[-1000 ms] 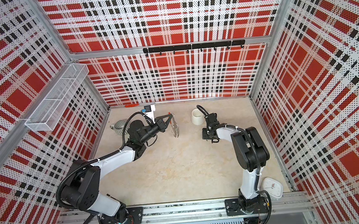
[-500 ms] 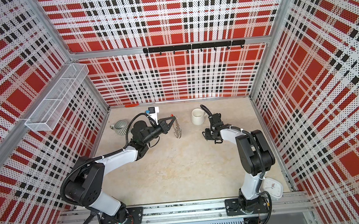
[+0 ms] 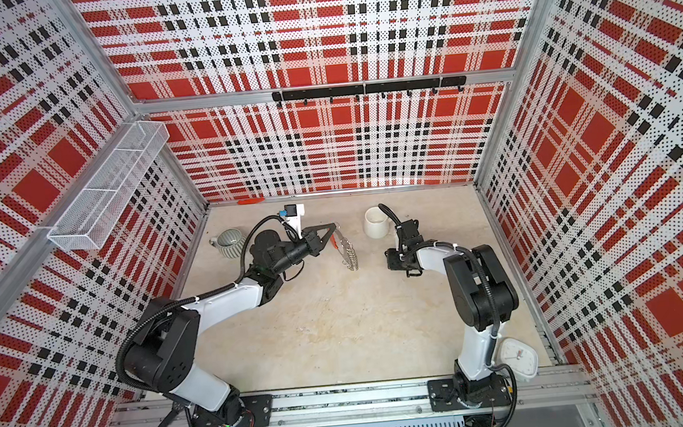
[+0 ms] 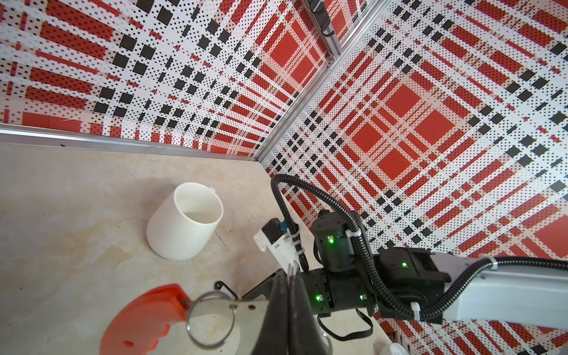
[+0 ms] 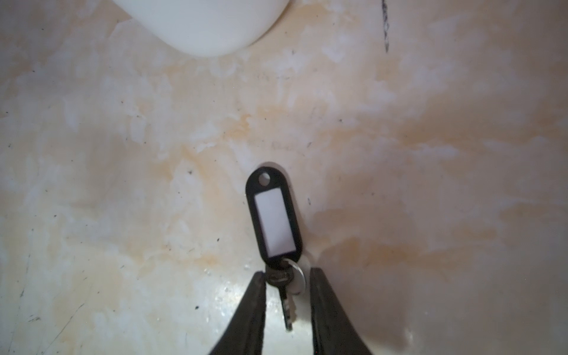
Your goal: Put the keys on the keyring
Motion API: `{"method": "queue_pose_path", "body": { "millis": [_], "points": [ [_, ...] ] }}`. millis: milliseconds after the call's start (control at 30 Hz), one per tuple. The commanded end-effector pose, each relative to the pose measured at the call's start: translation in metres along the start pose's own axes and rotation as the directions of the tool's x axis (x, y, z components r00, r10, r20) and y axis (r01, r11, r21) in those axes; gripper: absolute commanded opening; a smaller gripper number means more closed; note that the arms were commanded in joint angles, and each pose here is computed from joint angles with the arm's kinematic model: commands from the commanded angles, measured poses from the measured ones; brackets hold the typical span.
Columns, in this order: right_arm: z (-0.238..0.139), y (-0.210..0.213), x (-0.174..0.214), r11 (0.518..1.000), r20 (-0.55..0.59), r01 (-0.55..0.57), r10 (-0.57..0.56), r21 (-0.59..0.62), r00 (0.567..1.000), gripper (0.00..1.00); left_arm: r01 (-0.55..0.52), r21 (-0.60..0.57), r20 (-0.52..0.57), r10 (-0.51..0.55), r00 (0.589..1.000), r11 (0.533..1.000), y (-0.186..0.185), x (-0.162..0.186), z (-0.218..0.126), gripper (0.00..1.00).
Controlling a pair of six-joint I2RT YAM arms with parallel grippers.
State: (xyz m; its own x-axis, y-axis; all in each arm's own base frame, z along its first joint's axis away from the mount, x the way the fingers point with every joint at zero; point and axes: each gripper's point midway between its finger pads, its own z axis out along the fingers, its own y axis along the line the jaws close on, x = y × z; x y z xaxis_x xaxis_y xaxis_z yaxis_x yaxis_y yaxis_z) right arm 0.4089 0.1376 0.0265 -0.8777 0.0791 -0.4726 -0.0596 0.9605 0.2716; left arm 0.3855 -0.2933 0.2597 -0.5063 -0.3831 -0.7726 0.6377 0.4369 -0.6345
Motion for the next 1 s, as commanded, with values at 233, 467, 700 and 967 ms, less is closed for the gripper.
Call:
{"method": "queue_pose_path", "body": {
  "millis": [233,467,700,967],
  "points": [
    [0.002,-0.001,0.003,1.0,-0.003,0.011,-0.011,0.004,1.0,0.03,-0.044,0.065,0.049,0.041,0.998,0.997,-0.021,-0.02,0.005,0.0],
    [-0.028,0.014,-0.021,0.998,0.084,0.038,-0.035,-0.04,0.996,0.0,-0.042,0.06,0.05,0.039,0.998,0.997,-0.019,-0.02,0.006,0.0],
    [-0.07,0.05,-0.044,0.987,0.157,0.13,-0.115,-0.089,0.981,0.0,-0.048,0.022,0.072,0.047,0.996,0.999,-0.009,-0.025,-0.003,0.0],
    [-0.068,0.035,-0.041,0.991,0.162,0.133,-0.136,0.029,0.977,0.11,-0.052,0.019,0.083,0.05,0.995,0.998,-0.009,-0.03,-0.011,0.0]
  ]
}}
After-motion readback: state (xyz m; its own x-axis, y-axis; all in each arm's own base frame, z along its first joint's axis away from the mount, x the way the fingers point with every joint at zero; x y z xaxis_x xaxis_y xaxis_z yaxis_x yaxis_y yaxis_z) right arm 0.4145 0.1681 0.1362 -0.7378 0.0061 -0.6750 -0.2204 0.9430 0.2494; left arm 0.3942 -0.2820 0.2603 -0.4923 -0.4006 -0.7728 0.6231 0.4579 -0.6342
